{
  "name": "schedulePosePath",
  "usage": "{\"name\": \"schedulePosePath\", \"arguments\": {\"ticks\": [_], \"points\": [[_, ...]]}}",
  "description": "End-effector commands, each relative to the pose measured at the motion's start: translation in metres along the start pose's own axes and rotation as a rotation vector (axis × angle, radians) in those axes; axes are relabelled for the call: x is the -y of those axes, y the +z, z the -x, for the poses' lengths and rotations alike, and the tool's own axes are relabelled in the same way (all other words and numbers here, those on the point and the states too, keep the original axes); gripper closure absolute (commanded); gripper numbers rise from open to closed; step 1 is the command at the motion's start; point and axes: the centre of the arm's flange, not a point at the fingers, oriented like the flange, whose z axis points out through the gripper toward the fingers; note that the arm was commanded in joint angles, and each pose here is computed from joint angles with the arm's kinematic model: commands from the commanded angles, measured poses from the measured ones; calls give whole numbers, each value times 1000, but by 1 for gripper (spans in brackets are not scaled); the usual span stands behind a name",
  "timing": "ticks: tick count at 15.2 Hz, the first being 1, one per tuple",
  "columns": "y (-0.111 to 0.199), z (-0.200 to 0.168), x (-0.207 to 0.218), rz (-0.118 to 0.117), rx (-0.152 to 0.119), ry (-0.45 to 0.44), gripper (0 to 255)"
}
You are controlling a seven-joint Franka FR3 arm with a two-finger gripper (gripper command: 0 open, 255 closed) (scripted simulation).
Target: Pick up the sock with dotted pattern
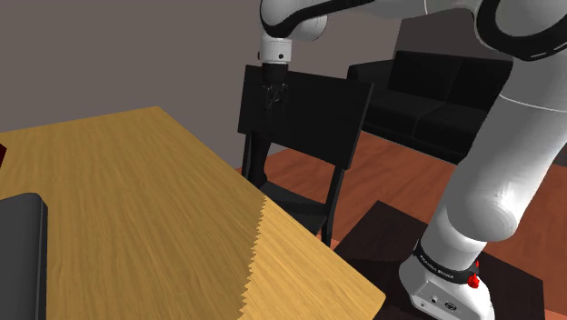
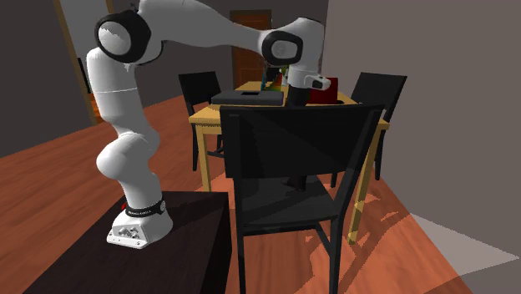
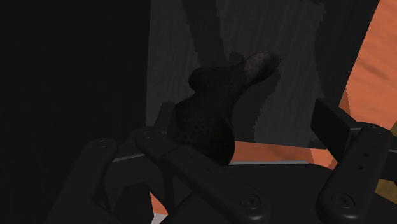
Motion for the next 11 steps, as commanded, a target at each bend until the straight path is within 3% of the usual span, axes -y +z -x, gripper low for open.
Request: {"name": "schedulePosePath", "arguments": {"ticks": [1,4,11], "points": [[16,-27,-2,-14,20,-37,0],[34,-63,1,-32,45,-92,0],[71,-65,-3,-32,45,-92,0]]}}
